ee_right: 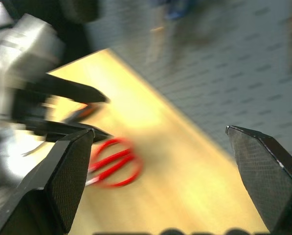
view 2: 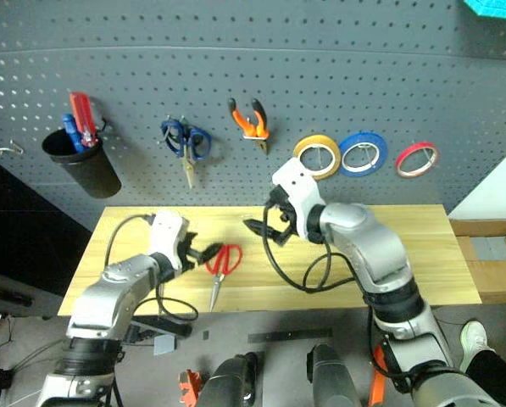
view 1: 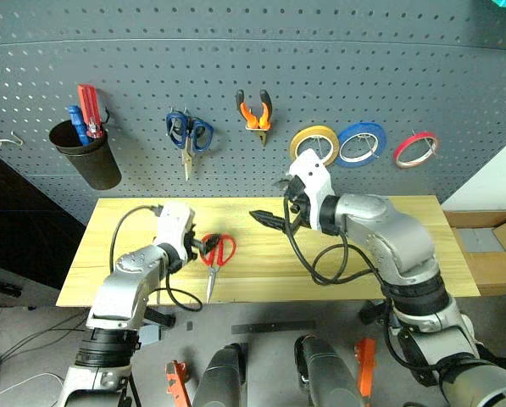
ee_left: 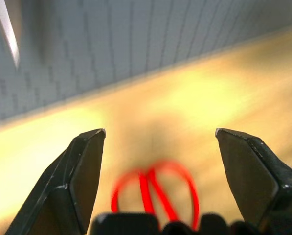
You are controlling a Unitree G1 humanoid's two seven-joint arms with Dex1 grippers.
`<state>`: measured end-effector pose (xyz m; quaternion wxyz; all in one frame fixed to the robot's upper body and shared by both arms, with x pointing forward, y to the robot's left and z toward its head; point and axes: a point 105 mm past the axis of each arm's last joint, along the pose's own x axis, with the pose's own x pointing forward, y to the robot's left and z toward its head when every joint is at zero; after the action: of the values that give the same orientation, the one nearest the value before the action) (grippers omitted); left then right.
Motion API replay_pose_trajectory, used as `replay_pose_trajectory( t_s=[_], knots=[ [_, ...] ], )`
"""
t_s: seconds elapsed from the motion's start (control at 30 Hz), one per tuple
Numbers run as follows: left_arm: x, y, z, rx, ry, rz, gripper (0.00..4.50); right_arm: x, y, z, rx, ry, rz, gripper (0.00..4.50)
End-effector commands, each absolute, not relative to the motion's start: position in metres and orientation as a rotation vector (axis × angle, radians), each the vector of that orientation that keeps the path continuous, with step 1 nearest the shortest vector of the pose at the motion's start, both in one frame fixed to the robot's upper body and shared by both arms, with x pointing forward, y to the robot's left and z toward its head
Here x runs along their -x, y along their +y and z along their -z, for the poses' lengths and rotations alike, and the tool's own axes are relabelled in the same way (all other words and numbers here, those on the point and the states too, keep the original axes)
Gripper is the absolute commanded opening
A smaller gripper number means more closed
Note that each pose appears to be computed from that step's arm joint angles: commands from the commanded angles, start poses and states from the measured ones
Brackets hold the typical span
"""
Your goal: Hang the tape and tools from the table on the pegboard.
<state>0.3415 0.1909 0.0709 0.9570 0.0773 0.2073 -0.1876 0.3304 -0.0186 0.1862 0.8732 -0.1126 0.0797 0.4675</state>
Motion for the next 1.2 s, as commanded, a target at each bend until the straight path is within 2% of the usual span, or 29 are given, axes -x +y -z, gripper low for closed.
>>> replay_pose_trajectory(
  t_s=[0.03, 0.33, 0.57, 0.67, 0.87, 0.9, 1.2],
  knots=[
    [-0.33, 0.196, -0.047, -0.187, 0.566, 0.328, 3.92, -0.312, -0.015, -0.189, 0.237, 0.164, -1.028, 4.47],
    [-0.331, 0.196, -0.009, -0.168, 0.745, 0.226, 3.92, -0.295, 0.001, -0.181, 0.25, 0.193, -1.088, 4.47],
    [-0.337, 0.185, 0.004, -0.149, 0.769, 0.22, 3.92, -0.297, 0.001, -0.183, 0.242, 0.192, -1.076, 4.47],
    [-0.338, 0.184, 0.007, -0.139, 0.771, 0.215, 3.35, -0.299, 0.0, -0.185, 0.23, 0.192, -1.064, 4.5],
    [-0.339, 0.186, 0.008, -0.14, 0.751, 0.205, 1.23, -0.301, -0.004, -0.185, 0.213, 0.205, -1.056, 4.5],
    [-0.339, 0.186, 0.007, -0.143, 0.74, 0.207, 1.02, -0.301, -0.005, -0.184, 0.217, 0.207, -1.055, 4.5],
    [-0.337, 0.195, -0.005, -0.136, 0.67, 0.191, 1.02, -0.289, -0.029, -0.188, 0.39, 0.176, -1.118, 4.5]
  ],
)
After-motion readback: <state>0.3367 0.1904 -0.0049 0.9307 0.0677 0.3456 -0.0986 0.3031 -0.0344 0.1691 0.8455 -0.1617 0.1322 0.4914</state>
